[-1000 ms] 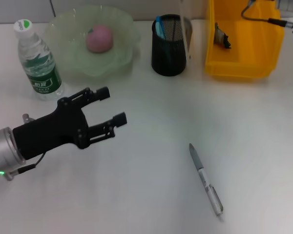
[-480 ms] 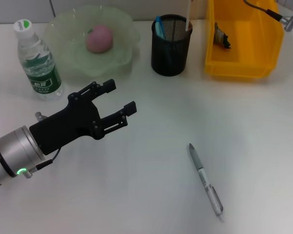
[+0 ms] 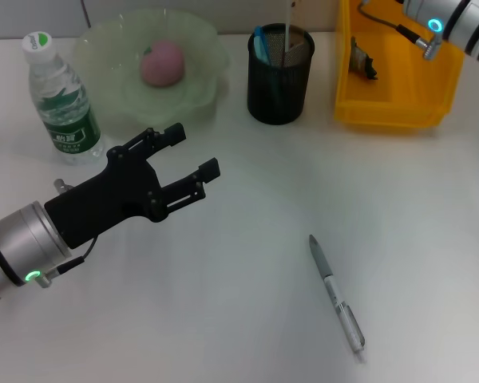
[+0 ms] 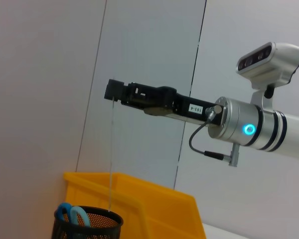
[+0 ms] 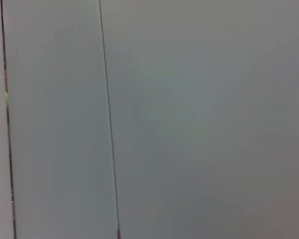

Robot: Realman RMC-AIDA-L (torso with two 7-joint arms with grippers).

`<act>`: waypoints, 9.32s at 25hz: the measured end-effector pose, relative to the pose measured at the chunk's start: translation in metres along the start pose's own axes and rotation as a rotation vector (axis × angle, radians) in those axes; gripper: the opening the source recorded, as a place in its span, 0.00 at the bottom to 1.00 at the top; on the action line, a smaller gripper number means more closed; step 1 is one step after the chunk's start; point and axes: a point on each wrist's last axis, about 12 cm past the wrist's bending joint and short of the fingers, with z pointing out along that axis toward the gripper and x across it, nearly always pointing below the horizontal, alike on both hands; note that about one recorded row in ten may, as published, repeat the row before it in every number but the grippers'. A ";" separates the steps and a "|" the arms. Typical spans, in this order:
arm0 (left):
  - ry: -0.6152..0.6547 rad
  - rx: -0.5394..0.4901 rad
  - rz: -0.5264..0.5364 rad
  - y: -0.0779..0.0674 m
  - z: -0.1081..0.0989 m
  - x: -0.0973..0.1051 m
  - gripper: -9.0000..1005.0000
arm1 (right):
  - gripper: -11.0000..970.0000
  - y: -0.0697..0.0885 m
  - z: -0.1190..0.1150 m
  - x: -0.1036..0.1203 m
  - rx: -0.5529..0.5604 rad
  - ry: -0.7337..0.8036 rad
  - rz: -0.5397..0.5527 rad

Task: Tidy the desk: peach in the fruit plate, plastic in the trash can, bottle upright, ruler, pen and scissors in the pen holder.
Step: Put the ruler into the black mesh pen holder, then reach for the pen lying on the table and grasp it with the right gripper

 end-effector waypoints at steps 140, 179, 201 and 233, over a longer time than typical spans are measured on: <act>0.030 -0.075 0.009 0.015 -0.013 -0.002 0.80 | 0.70 0.004 -0.002 -0.009 -0.075 0.021 0.164; 0.324 0.316 0.039 0.001 -0.039 -0.002 0.80 | 0.69 0.068 -0.025 -0.035 -1.116 0.876 -0.496; 0.346 0.298 0.003 -0.002 -0.038 0.003 0.80 | 0.69 0.115 -0.006 -0.016 -1.498 1.004 -1.100; 0.326 0.293 0.001 -0.006 -0.036 0.006 0.80 | 0.68 0.150 0.001 0.006 -1.677 0.972 -1.415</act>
